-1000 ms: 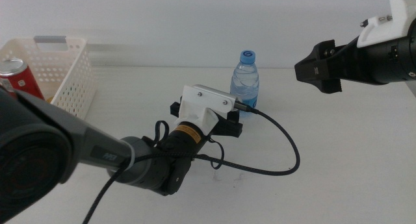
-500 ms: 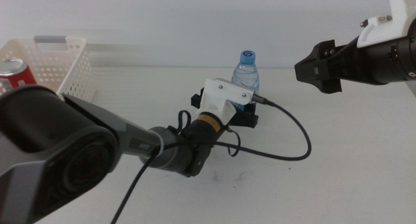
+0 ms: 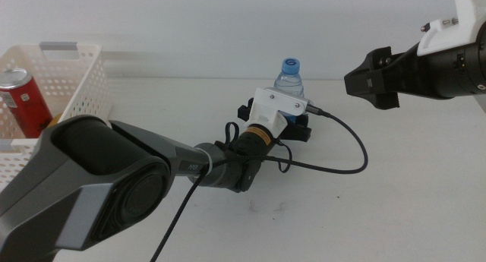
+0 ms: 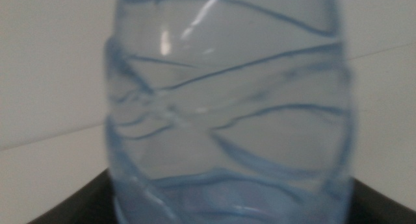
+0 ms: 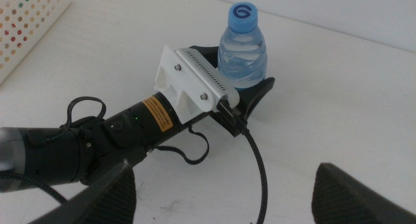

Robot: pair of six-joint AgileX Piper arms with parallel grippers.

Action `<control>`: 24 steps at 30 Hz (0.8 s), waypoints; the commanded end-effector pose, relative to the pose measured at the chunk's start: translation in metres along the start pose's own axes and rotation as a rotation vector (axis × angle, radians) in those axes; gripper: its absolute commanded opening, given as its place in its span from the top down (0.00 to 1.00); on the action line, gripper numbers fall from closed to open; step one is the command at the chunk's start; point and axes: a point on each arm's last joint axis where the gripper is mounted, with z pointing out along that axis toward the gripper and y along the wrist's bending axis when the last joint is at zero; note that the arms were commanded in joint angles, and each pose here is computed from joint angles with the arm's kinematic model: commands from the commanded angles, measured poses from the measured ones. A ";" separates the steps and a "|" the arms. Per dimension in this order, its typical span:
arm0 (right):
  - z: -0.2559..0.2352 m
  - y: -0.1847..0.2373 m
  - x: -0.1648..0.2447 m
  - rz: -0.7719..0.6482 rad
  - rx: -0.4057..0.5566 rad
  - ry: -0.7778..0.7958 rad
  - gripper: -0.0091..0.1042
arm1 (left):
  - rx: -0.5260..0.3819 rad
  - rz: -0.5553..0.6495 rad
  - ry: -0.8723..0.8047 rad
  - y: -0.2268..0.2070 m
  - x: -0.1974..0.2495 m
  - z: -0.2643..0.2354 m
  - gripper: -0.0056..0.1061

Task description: Use arms to grab the bottles and put them into the dustbin to the left of the table.

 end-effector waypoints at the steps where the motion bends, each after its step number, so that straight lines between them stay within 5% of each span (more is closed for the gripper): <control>1: -0.001 0.000 0.001 -0.014 0.001 -0.003 0.12 | -0.011 0.005 -0.024 0.006 -0.006 0.004 0.11; 11: -0.001 0.000 0.001 -0.014 0.001 -0.003 0.12 | -0.042 0.059 -0.027 0.017 -0.014 0.010 0.12; 14: -0.001 0.000 0.001 -0.014 0.001 -0.003 0.12 | -0.043 0.070 0.025 0.017 -0.016 0.009 0.19; 18: -0.001 0.000 0.001 -0.014 0.001 -0.003 0.12 | -0.019 0.231 0.186 0.014 -0.044 -0.008 0.44; 21: -0.001 0.000 0.001 -0.014 0.001 -0.003 0.12 | -0.068 0.036 0.261 0.021 -0.080 -0.027 0.65; 24: -0.001 0.000 0.001 -0.014 0.001 -0.003 0.12 | -0.008 -0.032 0.405 0.023 -0.111 -0.049 0.85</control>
